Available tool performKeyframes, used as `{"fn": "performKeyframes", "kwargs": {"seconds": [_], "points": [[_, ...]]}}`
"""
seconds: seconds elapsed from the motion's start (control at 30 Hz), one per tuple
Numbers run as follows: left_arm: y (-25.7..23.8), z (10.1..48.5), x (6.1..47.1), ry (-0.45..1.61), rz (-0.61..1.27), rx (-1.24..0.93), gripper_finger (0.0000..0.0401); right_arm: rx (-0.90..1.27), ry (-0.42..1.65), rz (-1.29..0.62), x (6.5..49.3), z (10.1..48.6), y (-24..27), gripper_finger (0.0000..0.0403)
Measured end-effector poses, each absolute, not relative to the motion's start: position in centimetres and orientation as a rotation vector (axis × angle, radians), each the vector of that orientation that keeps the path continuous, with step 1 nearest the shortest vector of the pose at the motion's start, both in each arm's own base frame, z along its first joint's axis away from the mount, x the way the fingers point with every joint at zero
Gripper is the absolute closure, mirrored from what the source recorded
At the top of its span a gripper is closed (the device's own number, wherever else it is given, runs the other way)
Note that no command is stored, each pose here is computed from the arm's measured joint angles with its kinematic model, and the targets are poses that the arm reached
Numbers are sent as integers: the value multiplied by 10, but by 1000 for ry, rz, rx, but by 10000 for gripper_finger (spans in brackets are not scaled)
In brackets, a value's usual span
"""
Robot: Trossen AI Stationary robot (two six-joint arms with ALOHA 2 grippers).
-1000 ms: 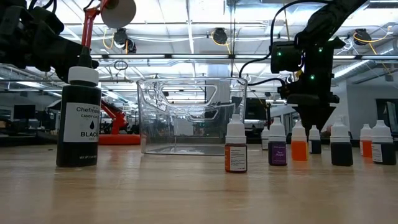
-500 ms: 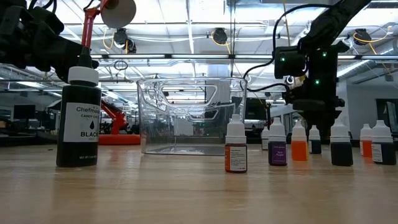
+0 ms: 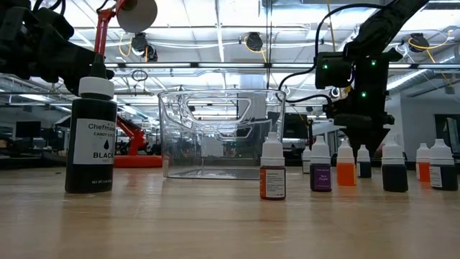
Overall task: Pick & Place food coloring
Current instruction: Put the small orange food coloring bottle into the transparent bin
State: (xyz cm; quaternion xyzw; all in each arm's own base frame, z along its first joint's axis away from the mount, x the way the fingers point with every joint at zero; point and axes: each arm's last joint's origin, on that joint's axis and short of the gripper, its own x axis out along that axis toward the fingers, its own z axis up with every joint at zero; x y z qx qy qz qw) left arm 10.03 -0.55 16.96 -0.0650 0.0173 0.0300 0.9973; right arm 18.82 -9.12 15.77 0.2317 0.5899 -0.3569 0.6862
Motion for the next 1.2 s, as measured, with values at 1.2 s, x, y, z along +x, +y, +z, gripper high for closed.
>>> {"fn": "performKeyframes", "kwargs": {"seconds": [1.2], "points": [[-6,170,100,34,60,-130,148,532,1341,-785,190,165,-91,156]]}}
